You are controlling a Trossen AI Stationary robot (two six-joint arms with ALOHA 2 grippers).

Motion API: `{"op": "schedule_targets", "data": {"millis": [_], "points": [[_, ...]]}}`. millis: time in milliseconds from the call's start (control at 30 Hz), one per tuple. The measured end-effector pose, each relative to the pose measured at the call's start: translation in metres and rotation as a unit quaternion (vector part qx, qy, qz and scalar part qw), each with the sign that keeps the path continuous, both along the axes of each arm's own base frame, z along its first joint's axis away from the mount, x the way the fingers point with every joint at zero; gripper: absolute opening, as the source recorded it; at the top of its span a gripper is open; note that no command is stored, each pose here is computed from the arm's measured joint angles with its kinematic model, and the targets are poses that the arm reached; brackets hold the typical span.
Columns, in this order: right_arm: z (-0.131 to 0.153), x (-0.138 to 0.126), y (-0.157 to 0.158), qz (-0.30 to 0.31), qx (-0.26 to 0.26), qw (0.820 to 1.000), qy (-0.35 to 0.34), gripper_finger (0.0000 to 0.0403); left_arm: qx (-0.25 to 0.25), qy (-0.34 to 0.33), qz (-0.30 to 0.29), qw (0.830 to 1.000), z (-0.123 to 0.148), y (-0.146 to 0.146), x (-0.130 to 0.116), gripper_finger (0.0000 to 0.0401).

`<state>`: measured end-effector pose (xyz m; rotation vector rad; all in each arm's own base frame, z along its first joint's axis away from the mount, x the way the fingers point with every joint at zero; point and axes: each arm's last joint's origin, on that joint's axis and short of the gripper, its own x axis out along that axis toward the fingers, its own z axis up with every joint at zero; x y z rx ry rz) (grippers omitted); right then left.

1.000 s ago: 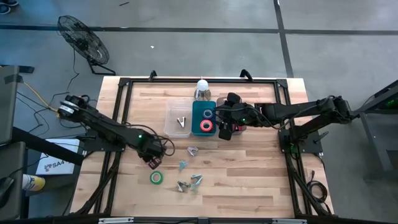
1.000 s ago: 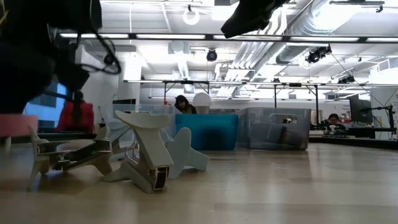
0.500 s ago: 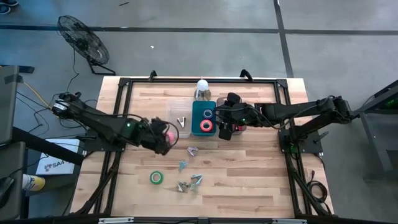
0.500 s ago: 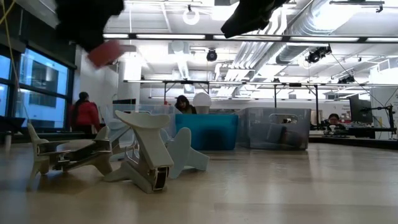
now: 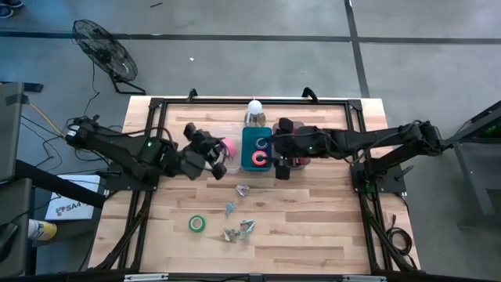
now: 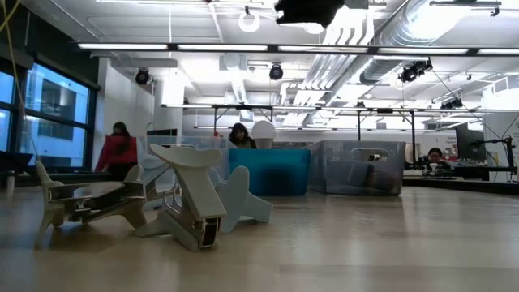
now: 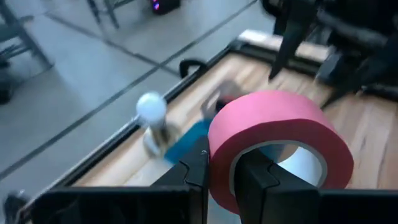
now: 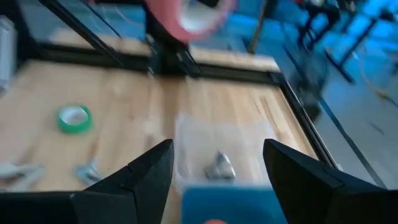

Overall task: Pick and place Stapler, Stapler remover, tape
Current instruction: Put the pink tape into the blue bin

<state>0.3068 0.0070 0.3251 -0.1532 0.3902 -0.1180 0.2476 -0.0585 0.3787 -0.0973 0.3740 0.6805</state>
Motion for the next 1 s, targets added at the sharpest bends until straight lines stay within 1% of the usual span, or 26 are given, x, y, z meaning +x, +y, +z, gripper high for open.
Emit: {"op": "schedule_targets", "data": {"millis": [133, 267, 467, 700, 900, 1000], "points": [[0.008, 0.003, 0.002, 0.032, 0.003, 0.999, -0.044, 0.024, 0.017, -0.02, -0.027, 0.999, 0.013, 0.01, 0.009, 0.0039], [0.015, 0.005, 0.003, 0.051, -0.003, 0.995, -0.081, 0.024, 0.029, -0.034, -0.063, 0.997, 0.02, 0.022, 0.017, 0.0039], [0.023, 0.006, 0.003, 0.052, -0.022, 0.991, -0.118, 0.024, 0.016, -0.046, -0.105, 0.993, 0.024, 0.039, 0.023, 0.0039], [0.03, 0.007, 0.003, 0.057, -0.036, 0.986, -0.152, 0.024, 0.007, -0.049, -0.119, 0.992, 0.025, 0.05, 0.025, 0.0039], [0.033, 0.007, -0.001, 0.057, -0.044, 0.983, -0.167, 0.024, 0.016, -0.055, -0.131, 0.99, 0.027, 0.051, 0.026, 0.0039], [0.036, 0.007, -0.001, 0.069, -0.042, 0.979, -0.185, 0.024, 0.023, -0.061, -0.133, 0.989, 0.029, 0.051, 0.026, 0.0039]]}}
